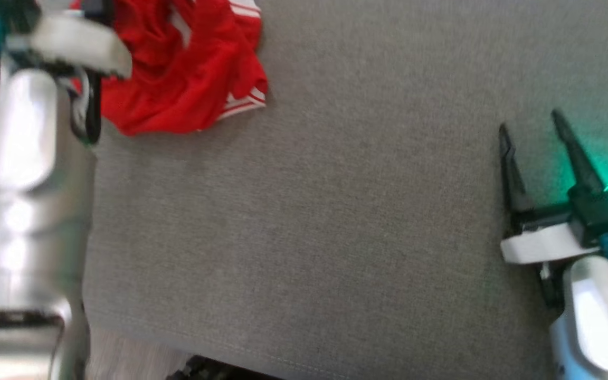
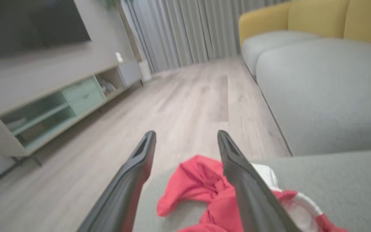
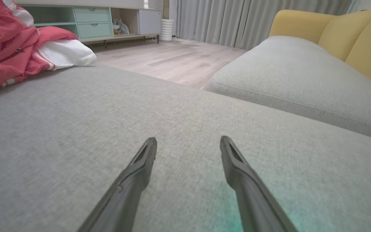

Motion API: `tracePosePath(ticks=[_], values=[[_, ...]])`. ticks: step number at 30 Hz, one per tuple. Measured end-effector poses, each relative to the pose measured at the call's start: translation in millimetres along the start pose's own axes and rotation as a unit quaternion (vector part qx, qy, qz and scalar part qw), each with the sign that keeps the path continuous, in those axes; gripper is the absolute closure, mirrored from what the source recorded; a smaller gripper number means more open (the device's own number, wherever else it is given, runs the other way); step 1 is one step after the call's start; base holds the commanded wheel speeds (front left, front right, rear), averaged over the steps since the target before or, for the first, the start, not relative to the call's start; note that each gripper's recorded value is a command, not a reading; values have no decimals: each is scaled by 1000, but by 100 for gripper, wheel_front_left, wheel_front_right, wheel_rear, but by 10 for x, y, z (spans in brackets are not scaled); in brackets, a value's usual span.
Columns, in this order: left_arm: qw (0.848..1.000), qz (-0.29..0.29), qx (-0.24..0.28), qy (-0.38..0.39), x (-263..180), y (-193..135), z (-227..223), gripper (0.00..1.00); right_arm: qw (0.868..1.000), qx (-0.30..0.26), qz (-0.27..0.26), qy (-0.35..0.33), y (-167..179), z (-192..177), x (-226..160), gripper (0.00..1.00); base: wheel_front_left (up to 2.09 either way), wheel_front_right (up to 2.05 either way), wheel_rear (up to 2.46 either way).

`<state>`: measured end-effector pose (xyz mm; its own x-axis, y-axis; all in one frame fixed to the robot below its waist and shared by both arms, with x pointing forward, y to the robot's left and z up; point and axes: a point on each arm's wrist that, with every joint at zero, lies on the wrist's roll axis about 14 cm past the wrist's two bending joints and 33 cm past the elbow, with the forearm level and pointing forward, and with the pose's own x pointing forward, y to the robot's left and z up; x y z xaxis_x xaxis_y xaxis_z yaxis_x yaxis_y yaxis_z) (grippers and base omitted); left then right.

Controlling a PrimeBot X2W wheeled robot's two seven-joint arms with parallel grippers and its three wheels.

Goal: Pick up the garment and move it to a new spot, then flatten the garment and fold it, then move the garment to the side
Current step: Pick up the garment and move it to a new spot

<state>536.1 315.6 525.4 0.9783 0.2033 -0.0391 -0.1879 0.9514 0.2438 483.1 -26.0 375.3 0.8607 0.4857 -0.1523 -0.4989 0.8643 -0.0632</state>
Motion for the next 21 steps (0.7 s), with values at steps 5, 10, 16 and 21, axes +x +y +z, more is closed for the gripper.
tracePosePath(ticks=[5,10,16,21], values=[[985,-17,-4,172,162,-147,-840,0,1000,2,-6,-18,-86,-39,115,0,0,0,0],[964,-17,2,267,-10,-174,-1433,0,1000,5,-13,-23,-129,-41,123,0,0,0,0],[961,-20,-1,275,-60,-180,-1551,100,999,6,-19,-25,-160,-31,131,0,0,0,0],[977,-20,0,213,58,-156,-1267,100,999,5,-20,-24,-163,0,119,0,0,0,0]])
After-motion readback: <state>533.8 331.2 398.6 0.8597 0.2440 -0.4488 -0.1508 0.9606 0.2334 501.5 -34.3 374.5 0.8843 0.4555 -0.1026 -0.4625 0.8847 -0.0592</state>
